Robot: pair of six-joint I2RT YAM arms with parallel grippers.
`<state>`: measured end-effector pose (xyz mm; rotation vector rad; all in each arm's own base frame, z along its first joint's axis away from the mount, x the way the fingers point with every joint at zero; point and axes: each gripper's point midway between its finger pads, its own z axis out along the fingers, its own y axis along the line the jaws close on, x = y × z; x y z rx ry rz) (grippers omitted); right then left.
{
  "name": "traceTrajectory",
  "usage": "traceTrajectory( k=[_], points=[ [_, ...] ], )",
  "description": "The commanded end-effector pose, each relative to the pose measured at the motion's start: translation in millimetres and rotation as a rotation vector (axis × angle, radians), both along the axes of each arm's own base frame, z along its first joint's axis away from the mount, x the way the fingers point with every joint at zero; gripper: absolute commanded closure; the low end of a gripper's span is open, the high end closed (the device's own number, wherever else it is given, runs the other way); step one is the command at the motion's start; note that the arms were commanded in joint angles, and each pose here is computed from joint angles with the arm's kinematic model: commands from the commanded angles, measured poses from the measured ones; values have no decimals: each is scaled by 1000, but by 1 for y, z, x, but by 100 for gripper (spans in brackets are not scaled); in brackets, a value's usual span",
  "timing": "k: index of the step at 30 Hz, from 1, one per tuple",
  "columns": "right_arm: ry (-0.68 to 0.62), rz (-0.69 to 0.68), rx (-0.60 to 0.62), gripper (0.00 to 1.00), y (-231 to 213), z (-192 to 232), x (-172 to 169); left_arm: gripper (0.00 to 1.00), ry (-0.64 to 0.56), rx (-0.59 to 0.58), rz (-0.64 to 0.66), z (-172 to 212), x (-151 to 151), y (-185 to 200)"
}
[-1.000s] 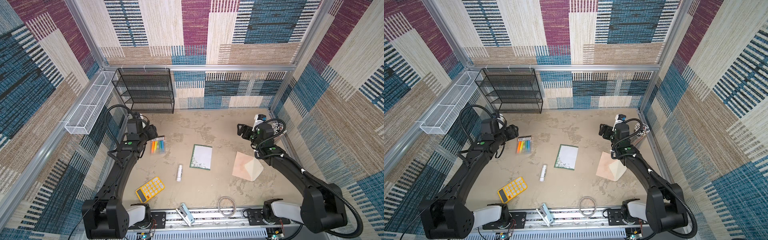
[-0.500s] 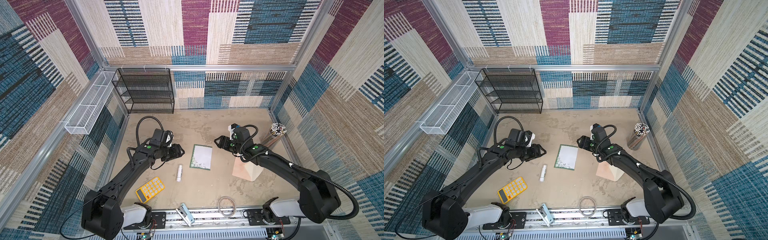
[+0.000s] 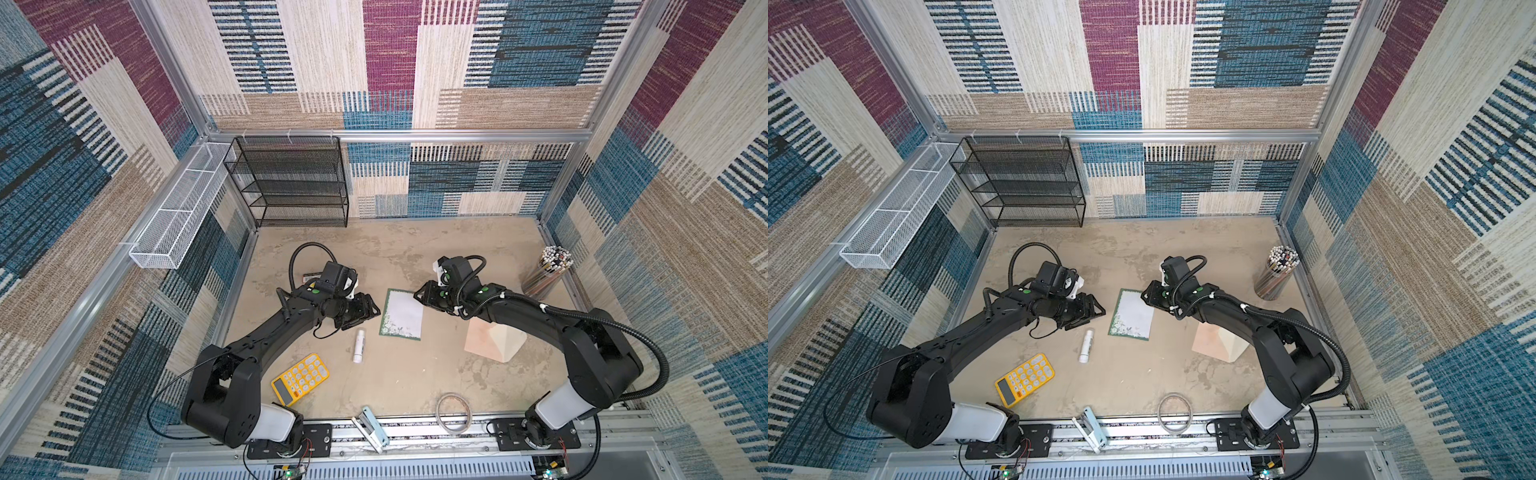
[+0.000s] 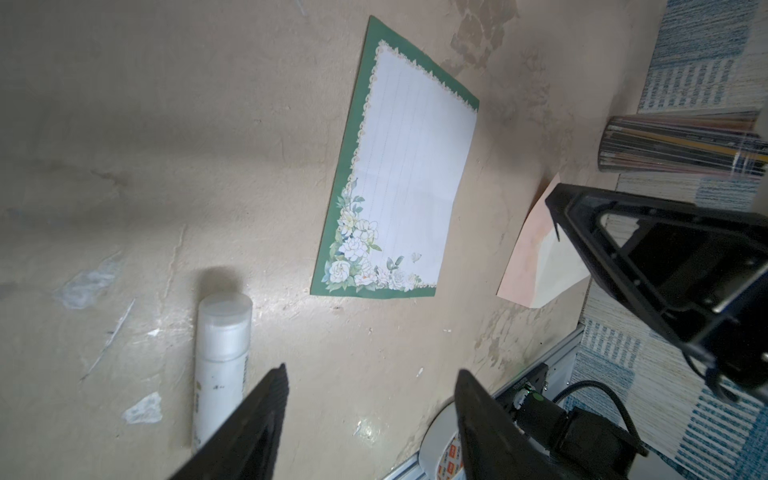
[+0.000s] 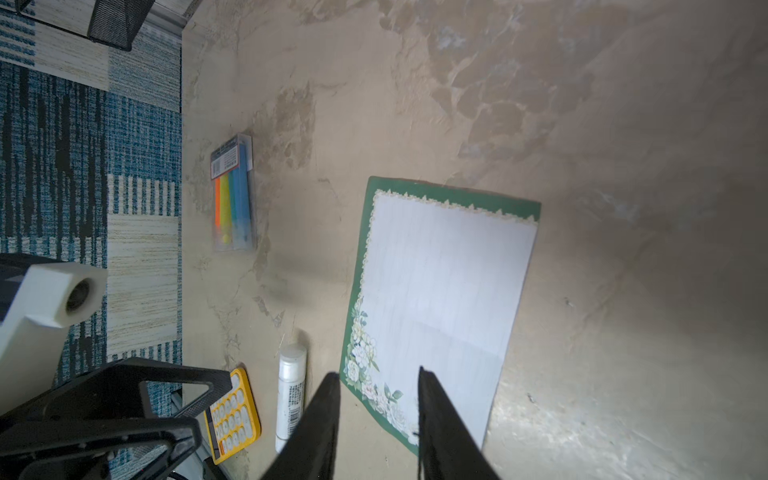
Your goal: Place the letter into the envelope and seal it
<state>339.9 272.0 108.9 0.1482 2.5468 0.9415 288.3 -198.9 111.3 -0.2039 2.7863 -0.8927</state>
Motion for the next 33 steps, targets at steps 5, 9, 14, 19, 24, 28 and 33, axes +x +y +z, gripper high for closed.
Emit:
traceTrajectory(
  k=[5,9,14,19,24,28,33],
  points=[
    [48,-9,-12,85,9,-22,9,31,12,-33,-62,-2,14,-15],
    [87,-8,-28,88,10,-39,9,30,41,-20,-84,-14,16,-17],
    [138,21,-39,92,14,-56,2,30,80,-18,-107,-27,16,-21],
    [140,88,-20,93,29,-51,-6,30,89,-8,-117,-33,17,-21],
    [148,149,-17,92,47,-48,-19,30,100,0,-125,-37,13,-18],
    [178,174,-29,93,54,-60,-29,30,121,1,-127,-44,8,-17],
    [221,173,-67,94,49,-83,-37,30,150,0,-130,-53,4,-16]
  ],
)
